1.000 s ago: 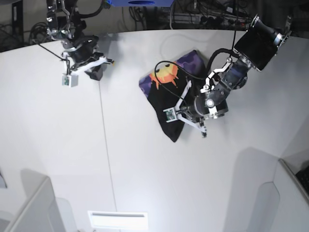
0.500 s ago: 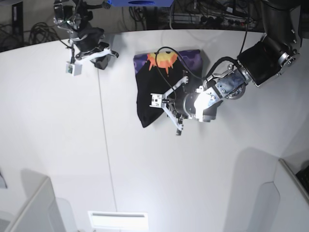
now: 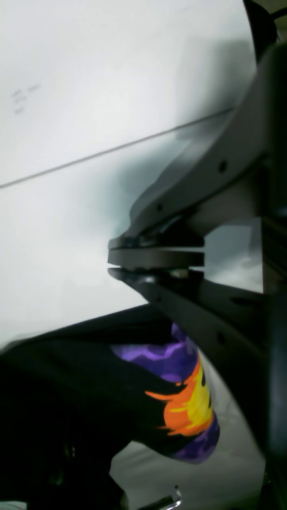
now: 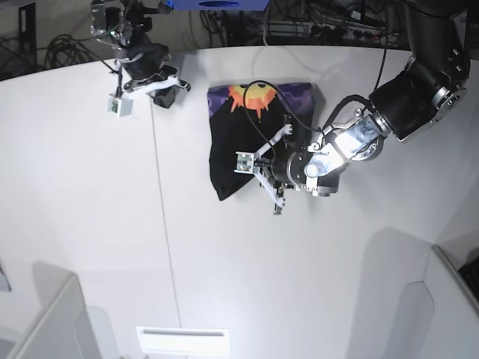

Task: Fold the T-shirt properly
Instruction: 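Rotate the bundle with the left gripper so the sun print faces the robot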

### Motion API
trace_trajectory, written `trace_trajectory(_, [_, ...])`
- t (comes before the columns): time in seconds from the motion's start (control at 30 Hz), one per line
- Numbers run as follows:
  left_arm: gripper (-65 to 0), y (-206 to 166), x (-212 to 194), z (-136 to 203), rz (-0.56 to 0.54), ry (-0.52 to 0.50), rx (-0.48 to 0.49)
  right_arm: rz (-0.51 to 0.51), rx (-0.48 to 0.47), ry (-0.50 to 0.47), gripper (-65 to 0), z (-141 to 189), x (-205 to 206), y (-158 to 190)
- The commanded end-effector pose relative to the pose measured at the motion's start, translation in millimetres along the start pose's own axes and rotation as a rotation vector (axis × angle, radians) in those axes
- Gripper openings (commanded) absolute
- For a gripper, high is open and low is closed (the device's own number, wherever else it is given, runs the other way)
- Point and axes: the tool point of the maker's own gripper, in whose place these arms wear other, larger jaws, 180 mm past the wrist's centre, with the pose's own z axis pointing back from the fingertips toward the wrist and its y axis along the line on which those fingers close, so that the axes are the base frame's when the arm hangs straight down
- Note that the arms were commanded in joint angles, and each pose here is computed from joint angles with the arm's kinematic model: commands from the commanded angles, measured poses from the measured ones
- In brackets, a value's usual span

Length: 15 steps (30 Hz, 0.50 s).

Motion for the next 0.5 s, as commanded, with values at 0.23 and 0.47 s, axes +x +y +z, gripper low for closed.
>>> trace_trajectory(0.23, [-58.7,35,8,16,-0.035,-0.005,0.072,0.005,0.013,-0.03,-65.0,2,8,3])
trace_trajectory(0.47, [-27.2,46,11,21,-0.044,-0.008,0.095,0.006,0.014,-0.031,-65.0,2,8,4])
